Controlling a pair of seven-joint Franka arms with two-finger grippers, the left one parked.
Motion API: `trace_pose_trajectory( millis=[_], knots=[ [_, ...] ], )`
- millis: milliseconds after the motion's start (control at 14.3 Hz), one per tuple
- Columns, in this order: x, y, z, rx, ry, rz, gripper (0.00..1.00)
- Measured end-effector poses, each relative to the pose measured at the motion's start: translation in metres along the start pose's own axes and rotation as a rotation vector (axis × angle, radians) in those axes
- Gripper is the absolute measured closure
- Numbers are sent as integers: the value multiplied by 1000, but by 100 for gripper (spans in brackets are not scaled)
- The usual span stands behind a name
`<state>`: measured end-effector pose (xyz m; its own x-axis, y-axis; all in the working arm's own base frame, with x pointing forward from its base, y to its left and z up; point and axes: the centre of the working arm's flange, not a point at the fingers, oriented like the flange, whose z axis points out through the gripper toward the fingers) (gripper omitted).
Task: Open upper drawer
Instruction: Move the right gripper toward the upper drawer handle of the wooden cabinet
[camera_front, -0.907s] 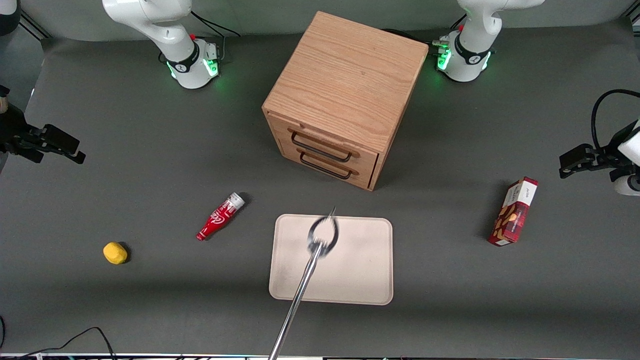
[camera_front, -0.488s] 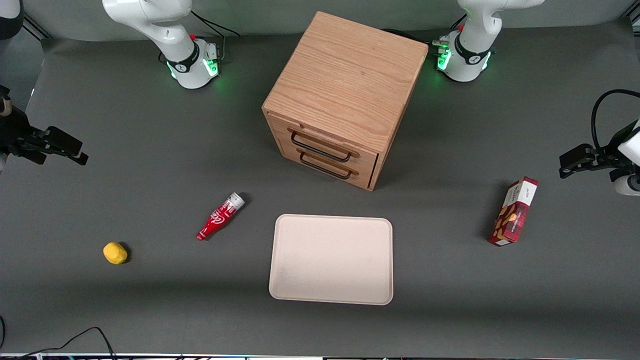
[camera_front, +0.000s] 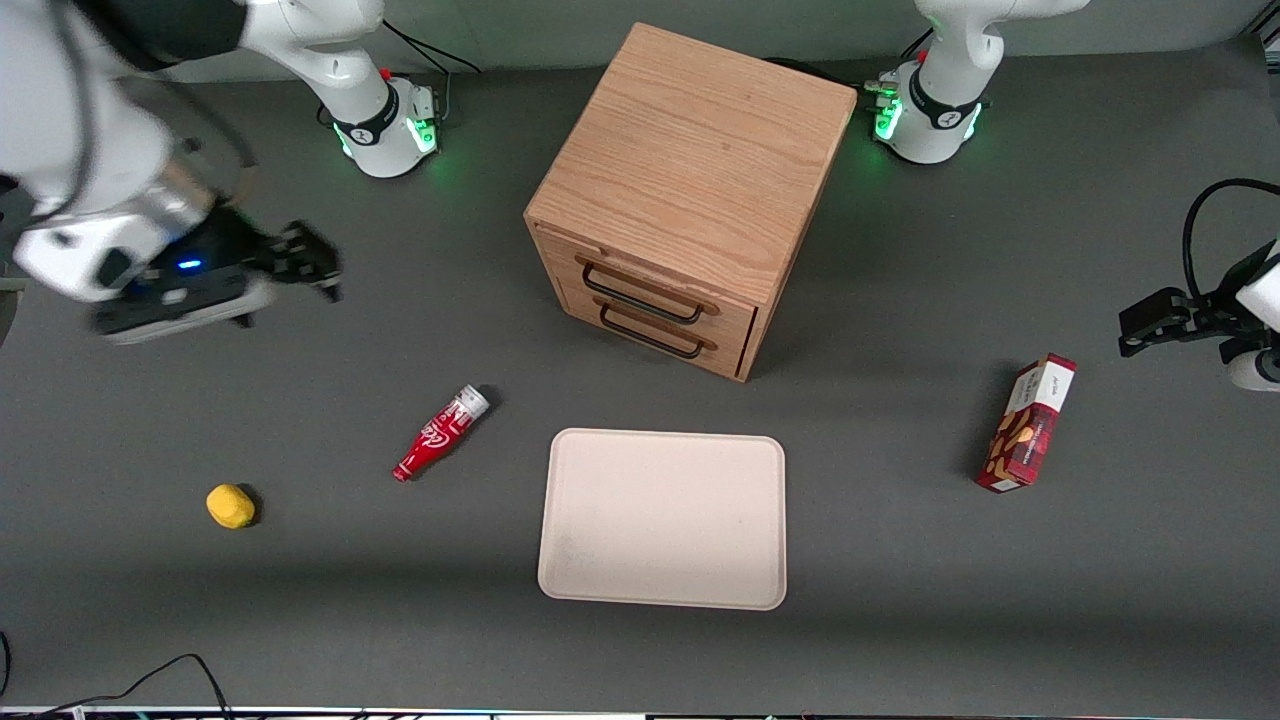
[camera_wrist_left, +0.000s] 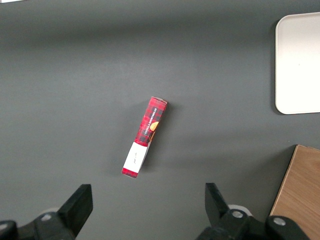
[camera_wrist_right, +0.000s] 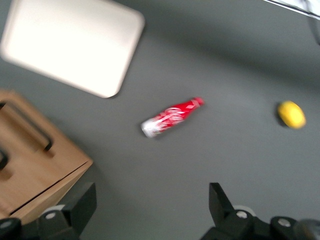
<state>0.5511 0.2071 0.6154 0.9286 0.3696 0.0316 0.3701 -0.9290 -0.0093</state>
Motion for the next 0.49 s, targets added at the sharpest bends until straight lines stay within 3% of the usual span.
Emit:
trace_pose_trajectory(
  millis=[349,488],
  knots=[
    [29,-118,51,-46,-22,-354,0],
    [42,-153,75,-12,-9,-477,0]
  ],
)
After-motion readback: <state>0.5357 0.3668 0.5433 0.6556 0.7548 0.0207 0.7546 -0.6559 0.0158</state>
